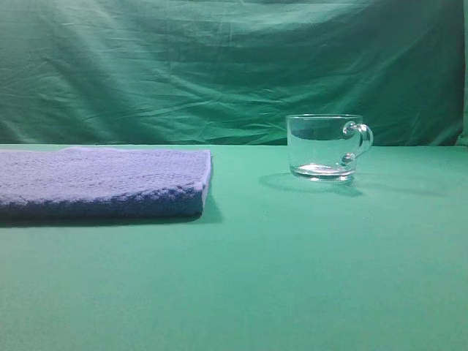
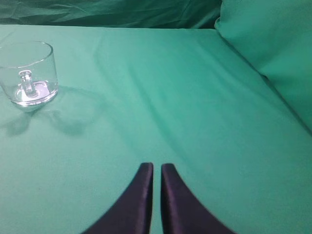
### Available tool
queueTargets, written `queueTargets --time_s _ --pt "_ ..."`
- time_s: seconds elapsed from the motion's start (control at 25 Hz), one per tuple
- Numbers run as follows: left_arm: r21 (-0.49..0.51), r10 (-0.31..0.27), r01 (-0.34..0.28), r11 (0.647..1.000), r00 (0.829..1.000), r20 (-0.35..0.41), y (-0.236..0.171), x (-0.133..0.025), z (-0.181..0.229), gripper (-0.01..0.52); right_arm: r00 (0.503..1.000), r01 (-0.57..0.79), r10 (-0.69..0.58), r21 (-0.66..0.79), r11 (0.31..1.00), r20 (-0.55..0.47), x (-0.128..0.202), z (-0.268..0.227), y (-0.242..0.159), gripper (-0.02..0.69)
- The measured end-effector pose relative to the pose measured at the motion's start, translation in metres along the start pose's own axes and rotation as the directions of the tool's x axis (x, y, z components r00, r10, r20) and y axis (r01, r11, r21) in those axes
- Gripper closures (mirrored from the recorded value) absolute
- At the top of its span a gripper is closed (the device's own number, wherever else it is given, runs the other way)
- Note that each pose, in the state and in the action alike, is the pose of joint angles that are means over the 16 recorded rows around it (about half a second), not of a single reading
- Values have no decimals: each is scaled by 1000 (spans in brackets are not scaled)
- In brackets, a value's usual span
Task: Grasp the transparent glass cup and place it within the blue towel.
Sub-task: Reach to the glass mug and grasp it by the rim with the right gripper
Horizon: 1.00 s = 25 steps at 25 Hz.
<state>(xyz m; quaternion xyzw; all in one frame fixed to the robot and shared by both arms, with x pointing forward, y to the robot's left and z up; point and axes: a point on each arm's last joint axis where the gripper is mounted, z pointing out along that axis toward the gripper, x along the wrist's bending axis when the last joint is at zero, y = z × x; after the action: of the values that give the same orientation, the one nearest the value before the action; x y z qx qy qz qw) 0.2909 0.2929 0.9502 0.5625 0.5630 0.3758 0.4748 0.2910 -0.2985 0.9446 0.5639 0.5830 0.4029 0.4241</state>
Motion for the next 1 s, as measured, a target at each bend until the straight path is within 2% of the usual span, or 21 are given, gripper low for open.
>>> queueTargets --time_s 1.0 --pt "0 0 0 1000 1000 0 0 0 0 514 1000 -9 9 -11 1000 -2 0 0 1 617"
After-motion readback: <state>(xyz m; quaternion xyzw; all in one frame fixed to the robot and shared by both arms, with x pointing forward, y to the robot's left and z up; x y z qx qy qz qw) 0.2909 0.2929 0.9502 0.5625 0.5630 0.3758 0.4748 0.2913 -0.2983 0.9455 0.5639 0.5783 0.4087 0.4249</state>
